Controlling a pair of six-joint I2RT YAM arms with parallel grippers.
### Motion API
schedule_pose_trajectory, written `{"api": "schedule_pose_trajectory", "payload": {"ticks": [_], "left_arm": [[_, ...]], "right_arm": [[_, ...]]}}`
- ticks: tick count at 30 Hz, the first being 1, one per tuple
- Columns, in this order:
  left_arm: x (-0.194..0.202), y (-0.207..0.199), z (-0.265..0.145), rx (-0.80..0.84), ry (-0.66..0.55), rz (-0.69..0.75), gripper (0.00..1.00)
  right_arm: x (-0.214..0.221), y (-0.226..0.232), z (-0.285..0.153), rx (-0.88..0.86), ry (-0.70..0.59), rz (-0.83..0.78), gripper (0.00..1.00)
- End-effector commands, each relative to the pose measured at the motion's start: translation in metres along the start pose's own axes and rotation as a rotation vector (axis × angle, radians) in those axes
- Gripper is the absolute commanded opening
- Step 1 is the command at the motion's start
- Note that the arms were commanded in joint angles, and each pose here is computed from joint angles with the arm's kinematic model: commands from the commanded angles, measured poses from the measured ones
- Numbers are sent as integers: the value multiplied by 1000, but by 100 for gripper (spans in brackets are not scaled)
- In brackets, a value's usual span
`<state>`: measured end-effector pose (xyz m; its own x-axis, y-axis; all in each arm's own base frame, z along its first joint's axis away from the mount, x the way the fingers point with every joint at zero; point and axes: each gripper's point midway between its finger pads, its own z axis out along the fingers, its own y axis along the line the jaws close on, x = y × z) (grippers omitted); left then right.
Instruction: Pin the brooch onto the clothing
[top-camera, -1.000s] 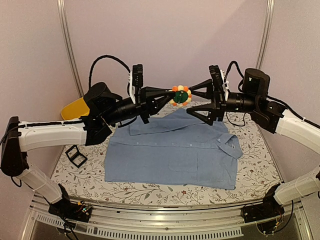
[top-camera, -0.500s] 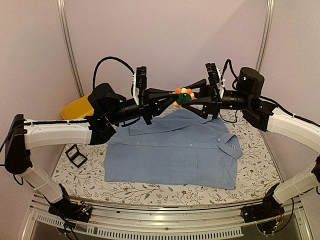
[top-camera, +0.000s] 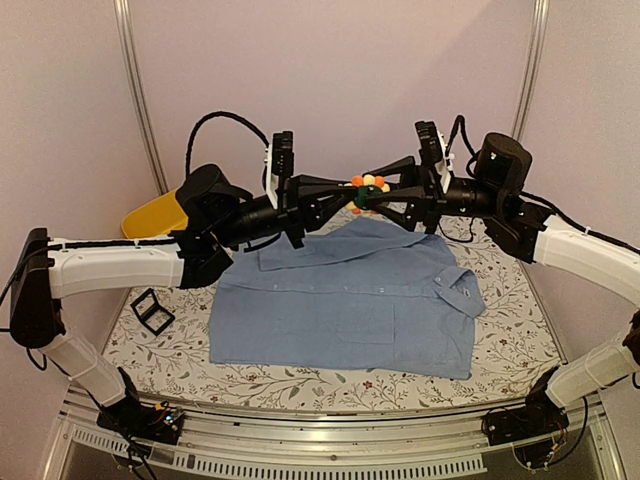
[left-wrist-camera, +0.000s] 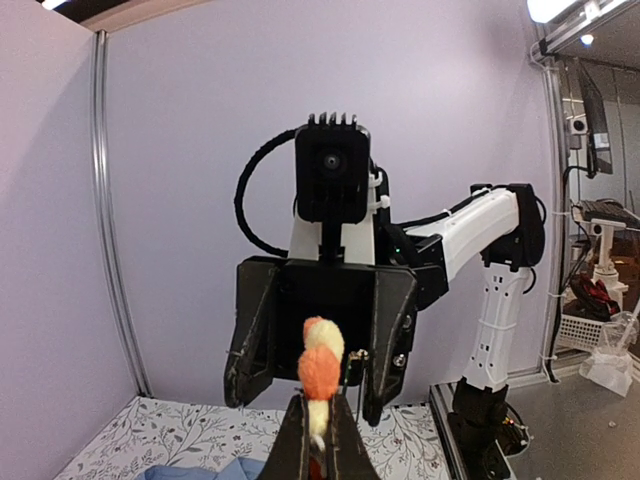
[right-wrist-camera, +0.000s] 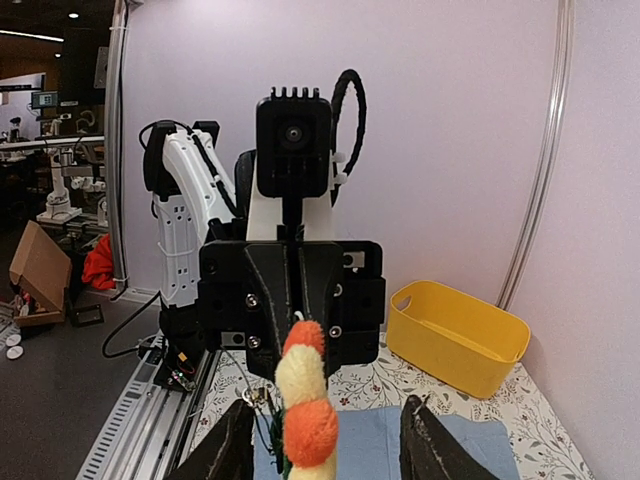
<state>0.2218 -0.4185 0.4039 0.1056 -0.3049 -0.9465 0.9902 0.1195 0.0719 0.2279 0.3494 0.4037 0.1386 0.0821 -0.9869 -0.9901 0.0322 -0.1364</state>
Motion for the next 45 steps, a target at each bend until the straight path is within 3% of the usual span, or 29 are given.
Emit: {"api": "schedule_pose_trajectory", "payload": {"ticks": [1, 20, 31, 37, 41, 45], "left_arm": [[-12, 2, 2, 11, -30, 21, 0], [-9, -3, 3, 32, -13, 23, 0], [1, -7, 11, 66, 35, 10, 0], [8, -6, 17, 69, 67, -4, 0], [10, -6, 18, 66, 79, 0, 0], [10, -8, 18, 69, 77, 1, 0]], "right_arm": [[-9, -5, 1, 8, -21, -6, 47], [-1, -24, 4, 77, -13, 44, 24], [11, -32, 11, 40, 30, 149, 1], [15, -43, 13, 77, 47, 188, 8], [19, -48, 14, 103, 55, 202, 20], [19, -48, 14, 100, 56, 206, 23]]}}
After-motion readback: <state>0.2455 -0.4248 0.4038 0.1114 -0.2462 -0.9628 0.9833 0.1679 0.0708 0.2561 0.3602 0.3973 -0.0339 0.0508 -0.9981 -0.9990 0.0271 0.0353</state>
